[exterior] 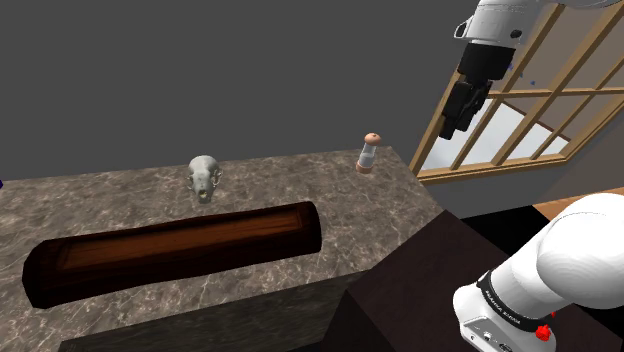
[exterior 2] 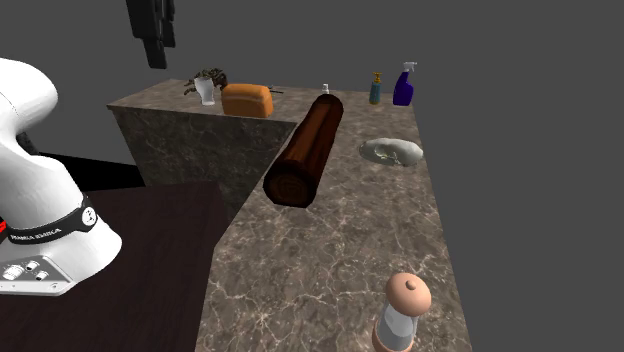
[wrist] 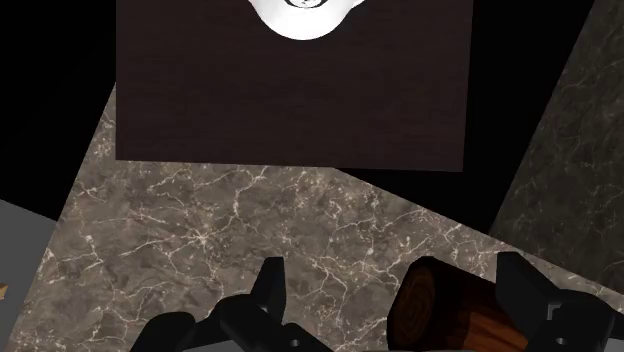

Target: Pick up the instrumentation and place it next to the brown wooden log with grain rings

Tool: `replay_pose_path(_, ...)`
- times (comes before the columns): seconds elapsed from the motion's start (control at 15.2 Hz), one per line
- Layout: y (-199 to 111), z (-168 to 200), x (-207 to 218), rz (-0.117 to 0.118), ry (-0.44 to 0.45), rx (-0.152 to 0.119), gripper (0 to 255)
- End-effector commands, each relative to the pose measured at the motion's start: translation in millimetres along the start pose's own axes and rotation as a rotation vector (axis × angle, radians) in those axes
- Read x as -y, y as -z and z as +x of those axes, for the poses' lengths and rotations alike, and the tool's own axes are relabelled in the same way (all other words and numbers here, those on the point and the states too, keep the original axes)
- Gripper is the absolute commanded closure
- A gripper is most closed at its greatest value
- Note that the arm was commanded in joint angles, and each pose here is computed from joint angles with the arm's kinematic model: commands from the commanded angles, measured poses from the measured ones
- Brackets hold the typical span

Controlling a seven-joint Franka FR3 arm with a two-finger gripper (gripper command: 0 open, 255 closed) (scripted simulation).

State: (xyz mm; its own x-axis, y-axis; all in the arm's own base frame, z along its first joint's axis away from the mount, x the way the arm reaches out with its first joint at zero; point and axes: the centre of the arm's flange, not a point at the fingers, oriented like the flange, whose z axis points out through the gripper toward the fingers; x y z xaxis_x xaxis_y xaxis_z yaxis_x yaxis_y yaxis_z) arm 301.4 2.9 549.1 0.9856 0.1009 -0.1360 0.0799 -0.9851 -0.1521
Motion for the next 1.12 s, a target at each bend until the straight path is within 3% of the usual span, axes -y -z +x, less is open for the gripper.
replay_pose_path(0.0, 0.0, 0.0, 0.0, 0.000, 0.000, 0.000, 0)
replay_pose_path(1.06, -85.4, 132.6, -120.8, -0.050, 0.003, -0.076, 0)
